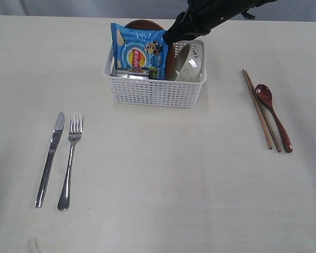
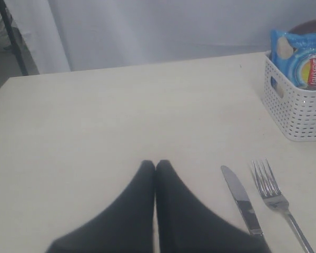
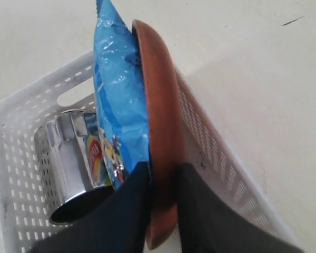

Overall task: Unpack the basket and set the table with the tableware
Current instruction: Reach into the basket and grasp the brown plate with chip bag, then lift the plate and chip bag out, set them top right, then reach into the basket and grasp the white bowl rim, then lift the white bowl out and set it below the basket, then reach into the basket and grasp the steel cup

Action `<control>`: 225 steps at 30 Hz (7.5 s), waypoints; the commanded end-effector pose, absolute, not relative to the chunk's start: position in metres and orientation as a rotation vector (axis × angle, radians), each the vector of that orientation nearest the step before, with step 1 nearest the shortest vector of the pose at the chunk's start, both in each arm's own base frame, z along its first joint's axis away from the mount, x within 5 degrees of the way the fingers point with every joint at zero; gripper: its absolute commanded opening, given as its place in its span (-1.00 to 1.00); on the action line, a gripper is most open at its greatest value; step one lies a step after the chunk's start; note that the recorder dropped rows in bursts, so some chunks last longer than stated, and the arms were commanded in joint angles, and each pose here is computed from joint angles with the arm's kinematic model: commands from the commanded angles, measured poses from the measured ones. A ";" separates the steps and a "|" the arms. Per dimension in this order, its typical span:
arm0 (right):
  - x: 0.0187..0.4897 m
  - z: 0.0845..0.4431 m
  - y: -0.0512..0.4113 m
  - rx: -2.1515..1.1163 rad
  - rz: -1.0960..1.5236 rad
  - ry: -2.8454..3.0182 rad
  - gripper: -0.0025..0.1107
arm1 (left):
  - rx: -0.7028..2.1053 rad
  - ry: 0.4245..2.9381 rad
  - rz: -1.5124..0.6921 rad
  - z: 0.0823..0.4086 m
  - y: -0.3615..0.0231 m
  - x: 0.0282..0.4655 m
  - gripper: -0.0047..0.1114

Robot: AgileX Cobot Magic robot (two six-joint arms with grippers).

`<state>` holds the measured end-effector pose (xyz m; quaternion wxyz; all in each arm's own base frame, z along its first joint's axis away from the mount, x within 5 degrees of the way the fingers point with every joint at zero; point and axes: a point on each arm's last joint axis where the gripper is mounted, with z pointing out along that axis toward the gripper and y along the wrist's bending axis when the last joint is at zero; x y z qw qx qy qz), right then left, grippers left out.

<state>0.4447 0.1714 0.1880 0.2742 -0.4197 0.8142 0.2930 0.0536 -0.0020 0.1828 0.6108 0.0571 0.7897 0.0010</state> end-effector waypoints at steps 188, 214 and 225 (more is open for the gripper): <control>0.250 0.151 0.192 -0.595 0.676 2.865 -0.68 | 0.134 1.823 -0.004 0.182 -0.002 0.054 -0.92; 0.357 0.274 0.224 -0.519 0.663 2.492 -0.19 | 0.136 1.822 0.000 0.182 -0.002 0.054 -0.92; 0.414 0.196 0.212 -0.269 0.929 2.672 -0.19 | 0.136 1.822 0.000 0.182 -0.002 0.054 -0.92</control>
